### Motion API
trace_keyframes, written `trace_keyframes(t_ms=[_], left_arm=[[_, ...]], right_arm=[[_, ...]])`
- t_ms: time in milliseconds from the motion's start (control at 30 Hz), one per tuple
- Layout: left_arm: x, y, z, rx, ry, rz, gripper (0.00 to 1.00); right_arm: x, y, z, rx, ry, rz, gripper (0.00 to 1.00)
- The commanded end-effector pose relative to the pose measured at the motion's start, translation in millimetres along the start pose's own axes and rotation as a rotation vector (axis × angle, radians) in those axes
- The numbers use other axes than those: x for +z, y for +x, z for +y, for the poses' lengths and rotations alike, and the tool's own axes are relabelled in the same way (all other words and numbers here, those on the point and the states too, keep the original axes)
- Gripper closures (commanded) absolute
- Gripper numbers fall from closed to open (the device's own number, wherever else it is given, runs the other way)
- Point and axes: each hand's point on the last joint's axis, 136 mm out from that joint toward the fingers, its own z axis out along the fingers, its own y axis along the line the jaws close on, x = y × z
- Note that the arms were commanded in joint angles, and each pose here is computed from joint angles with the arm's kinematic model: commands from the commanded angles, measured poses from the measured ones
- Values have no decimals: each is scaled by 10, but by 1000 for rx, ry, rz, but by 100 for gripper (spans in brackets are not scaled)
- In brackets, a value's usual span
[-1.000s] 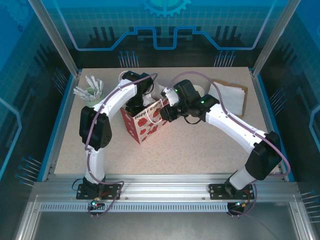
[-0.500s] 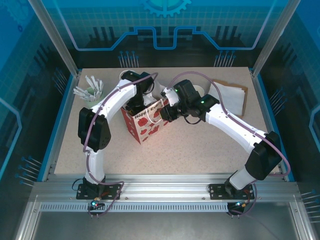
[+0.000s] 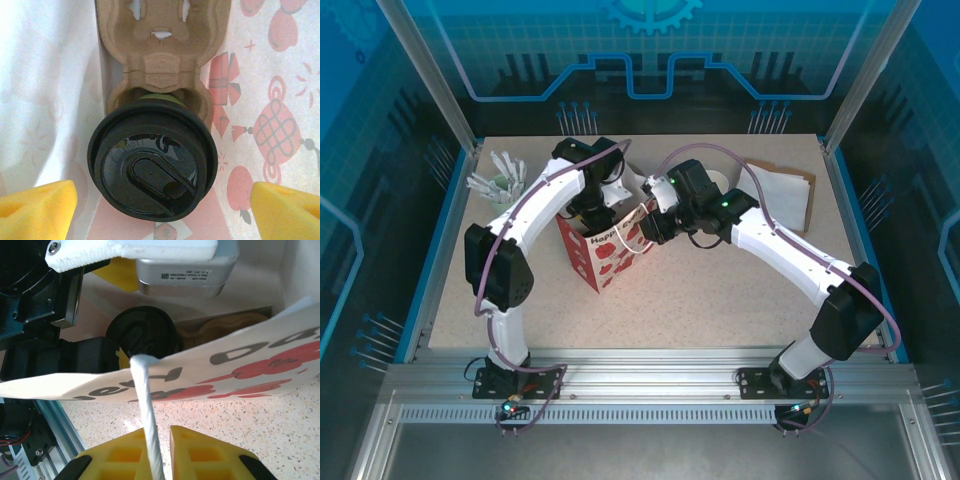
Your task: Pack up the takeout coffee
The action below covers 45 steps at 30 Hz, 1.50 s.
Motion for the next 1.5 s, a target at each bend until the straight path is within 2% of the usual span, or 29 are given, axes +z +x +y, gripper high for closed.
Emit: trace_keyframes(t_ms=[0, 233, 700, 1033, 1267, 1367, 1467], left_arm=[[-216, -32, -65, 16, 7, -68, 6], [-271, -45, -51, 11, -7, -92, 1], [-651, -137, -119, 22, -15, -256, 3], [-1200, -198, -214, 38, -22, -467, 2], [-1692, -204, -223, -12, -57, -653, 4], [-1975, -181, -247, -57, -57, -774, 4], [-2236, -105, -221, -133, -55, -893, 5]], right_arm=[[18, 65, 61, -22, -4, 21, 85], [16, 83, 54, -19, 0, 25, 85], [51, 87, 47, -14, -1, 28, 85], [45, 76, 48, -15, 1, 26, 85], [39, 34, 51, -13, 3, 12, 85], [20, -14, 64, -11, 5, -2, 78], [-42, -93, 75, -11, 13, -31, 65]])
